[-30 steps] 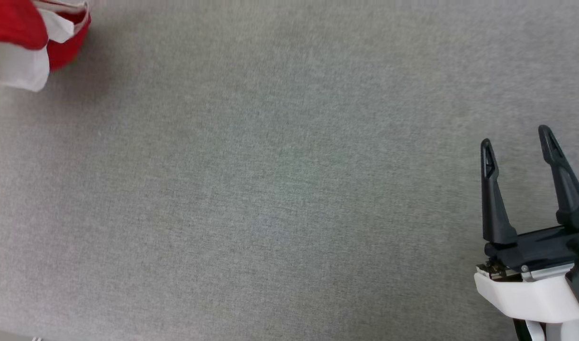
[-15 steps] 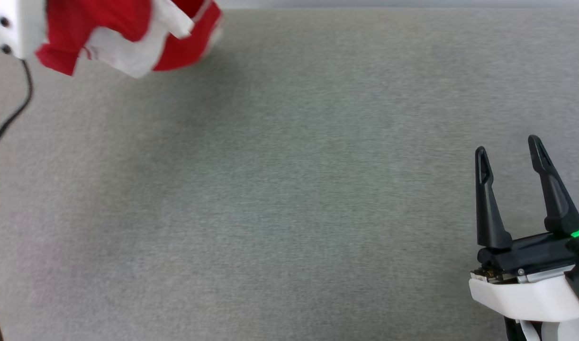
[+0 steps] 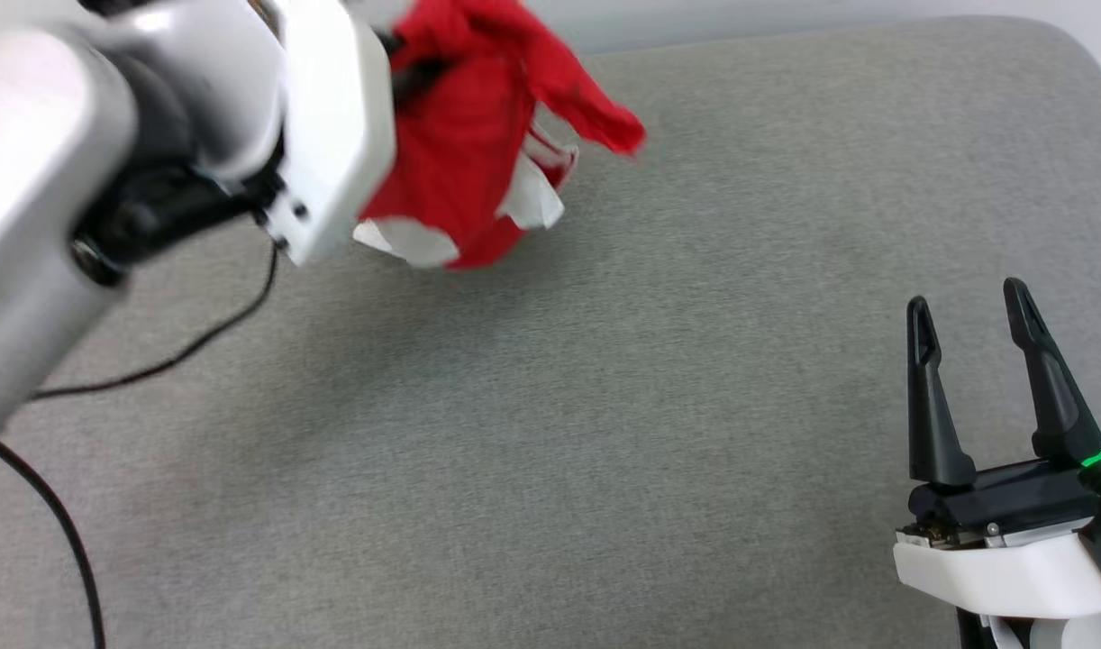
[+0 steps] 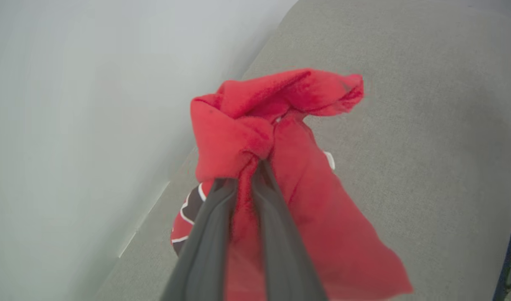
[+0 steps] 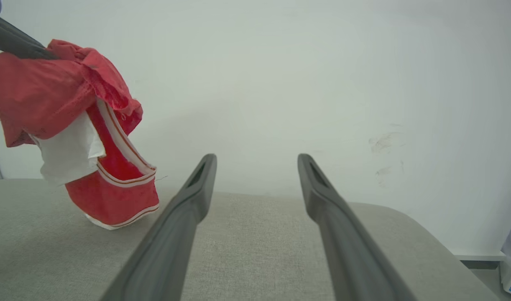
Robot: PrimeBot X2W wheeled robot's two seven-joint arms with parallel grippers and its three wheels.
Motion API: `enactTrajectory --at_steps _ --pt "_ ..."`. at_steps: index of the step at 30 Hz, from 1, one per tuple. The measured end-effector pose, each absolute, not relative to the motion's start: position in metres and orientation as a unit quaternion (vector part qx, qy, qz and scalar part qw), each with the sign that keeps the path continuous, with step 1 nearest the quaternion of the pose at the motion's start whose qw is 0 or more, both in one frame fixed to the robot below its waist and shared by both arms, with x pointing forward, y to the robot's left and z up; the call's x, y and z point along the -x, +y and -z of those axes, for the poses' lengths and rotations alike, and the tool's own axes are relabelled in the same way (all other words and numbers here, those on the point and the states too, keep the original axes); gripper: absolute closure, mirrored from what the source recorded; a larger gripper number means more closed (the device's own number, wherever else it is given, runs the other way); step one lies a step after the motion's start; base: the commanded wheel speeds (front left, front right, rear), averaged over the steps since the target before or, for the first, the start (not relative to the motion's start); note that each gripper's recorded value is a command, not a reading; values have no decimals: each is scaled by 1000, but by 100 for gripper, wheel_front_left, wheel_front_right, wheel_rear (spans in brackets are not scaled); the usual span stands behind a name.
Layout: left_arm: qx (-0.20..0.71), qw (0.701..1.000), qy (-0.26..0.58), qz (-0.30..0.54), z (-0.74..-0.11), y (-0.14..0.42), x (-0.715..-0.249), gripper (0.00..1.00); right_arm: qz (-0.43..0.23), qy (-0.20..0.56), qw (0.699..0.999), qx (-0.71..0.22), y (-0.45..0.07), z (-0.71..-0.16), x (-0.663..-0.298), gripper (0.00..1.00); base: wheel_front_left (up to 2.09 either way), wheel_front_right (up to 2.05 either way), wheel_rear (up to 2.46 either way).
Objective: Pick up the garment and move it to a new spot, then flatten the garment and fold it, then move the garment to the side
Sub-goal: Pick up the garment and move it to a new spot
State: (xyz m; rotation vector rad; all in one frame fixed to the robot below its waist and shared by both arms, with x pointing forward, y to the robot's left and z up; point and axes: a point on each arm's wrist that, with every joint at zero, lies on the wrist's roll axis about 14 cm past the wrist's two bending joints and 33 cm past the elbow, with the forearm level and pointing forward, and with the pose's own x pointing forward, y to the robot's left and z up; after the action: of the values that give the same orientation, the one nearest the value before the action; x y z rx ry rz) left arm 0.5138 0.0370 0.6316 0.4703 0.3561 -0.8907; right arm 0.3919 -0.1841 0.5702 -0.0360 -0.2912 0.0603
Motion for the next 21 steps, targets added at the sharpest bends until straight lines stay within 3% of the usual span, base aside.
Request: enactTrajectory --at_steps 9,21 --pt "-189 795 269 509 -523 0 -462 100 -18 -134 991 23 -192 -564 -390 0 0 0 0" --pt "-137 725 421 527 -397 -12 -388 100 -32 -104 994 20 -183 -541 -405 0 0 0 0"
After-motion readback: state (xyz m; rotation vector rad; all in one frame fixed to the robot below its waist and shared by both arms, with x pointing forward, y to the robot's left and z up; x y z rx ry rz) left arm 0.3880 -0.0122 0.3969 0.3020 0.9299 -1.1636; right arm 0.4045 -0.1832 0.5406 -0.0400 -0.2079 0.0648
